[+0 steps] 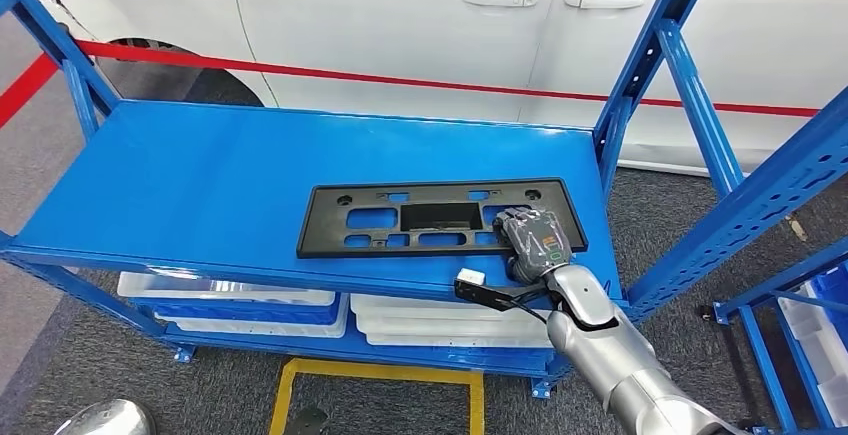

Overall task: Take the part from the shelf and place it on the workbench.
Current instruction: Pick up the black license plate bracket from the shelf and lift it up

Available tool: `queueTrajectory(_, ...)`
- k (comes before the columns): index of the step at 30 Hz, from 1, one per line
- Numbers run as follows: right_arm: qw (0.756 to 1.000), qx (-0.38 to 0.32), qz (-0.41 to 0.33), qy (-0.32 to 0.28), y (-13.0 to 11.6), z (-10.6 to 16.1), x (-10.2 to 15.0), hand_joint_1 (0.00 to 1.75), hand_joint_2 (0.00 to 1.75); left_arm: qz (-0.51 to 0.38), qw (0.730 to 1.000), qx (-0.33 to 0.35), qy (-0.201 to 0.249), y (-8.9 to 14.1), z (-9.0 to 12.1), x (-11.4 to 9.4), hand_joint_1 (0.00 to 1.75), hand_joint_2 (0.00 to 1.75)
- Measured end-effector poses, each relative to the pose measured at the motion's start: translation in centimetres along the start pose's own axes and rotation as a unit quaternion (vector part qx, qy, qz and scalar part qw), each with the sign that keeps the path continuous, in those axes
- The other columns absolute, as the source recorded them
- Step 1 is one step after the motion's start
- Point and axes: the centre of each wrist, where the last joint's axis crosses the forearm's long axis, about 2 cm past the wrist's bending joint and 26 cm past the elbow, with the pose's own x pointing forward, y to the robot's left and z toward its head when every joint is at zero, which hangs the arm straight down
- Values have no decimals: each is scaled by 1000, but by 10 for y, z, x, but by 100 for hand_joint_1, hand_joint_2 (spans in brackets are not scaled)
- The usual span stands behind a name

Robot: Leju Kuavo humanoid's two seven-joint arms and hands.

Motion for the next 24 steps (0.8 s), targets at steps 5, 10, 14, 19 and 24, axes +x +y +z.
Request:
queueTrajectory(5,1000,-5,0,2,-1,1,-2,171,175,-1,1000,2,1,0,0,0,0,0)
queueTrajectory(10,1000,-16,3,9,2,5,-1,175,175,-4,1000,0,2,0,1,-1,0,0)
queueTrajectory(14,999,-29,2,20,2,7,-1,175,175,-6,1000,0,2,0,1,-1,0,0)
queueTrajectory(19,999,-32,0,26,4,11,-3,173,175,-6,1000,0,1,0,0,-1,0,0)
queueTrajectory(24,998,-54,12,26,8,18,4,174,175,-5,1000,2,2,0,1,-1,0,0)
